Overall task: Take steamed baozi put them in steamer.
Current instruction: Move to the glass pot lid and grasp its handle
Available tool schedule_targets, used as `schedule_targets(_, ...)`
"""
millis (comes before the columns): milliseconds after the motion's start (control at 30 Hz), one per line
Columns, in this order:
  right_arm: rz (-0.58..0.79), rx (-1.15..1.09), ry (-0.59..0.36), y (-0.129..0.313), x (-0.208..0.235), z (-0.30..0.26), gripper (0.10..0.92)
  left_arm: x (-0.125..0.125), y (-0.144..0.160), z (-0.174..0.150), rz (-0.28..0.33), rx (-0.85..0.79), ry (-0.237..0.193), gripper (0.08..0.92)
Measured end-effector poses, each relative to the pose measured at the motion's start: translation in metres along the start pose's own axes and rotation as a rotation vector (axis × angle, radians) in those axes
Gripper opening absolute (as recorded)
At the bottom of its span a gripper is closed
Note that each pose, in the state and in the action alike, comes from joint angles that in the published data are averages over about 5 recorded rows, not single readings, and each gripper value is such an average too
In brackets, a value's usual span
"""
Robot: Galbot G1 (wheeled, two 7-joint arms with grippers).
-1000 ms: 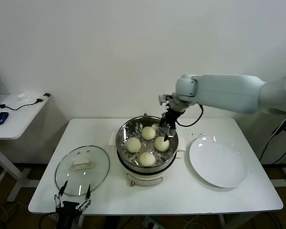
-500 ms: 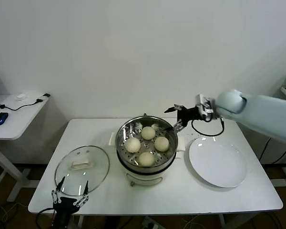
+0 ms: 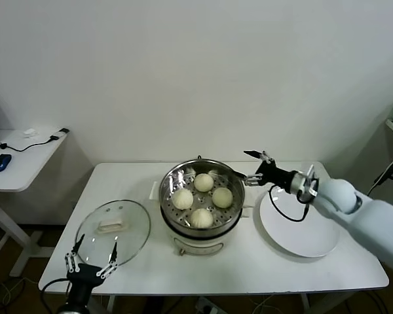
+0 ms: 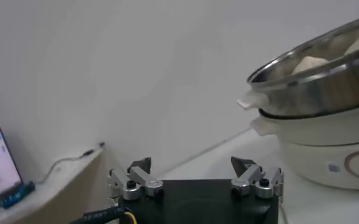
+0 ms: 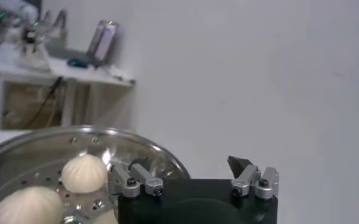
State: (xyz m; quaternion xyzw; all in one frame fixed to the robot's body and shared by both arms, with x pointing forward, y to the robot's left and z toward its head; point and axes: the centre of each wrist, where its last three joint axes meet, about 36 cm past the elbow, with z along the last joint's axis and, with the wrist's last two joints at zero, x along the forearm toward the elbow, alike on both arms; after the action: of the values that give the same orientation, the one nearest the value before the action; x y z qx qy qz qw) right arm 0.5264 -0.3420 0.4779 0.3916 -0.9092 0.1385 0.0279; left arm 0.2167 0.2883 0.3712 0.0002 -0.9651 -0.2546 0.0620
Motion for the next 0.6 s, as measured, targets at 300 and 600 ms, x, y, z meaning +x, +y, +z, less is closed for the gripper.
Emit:
schedule_targets(300, 0.234, -0.117, -0.074, 0.026, 0.047, 0.039, 0.823, -0.008, 0.014, -0.001, 0.004, -0.409, -0.009, 0.823)
schedule_targets(600, 0.434, -0.202, -0.042, 0.057, 0.104, 0.09, 0.823, -0.034, 0.005, 0.014, 0.019, -0.866, 0.037, 0.823)
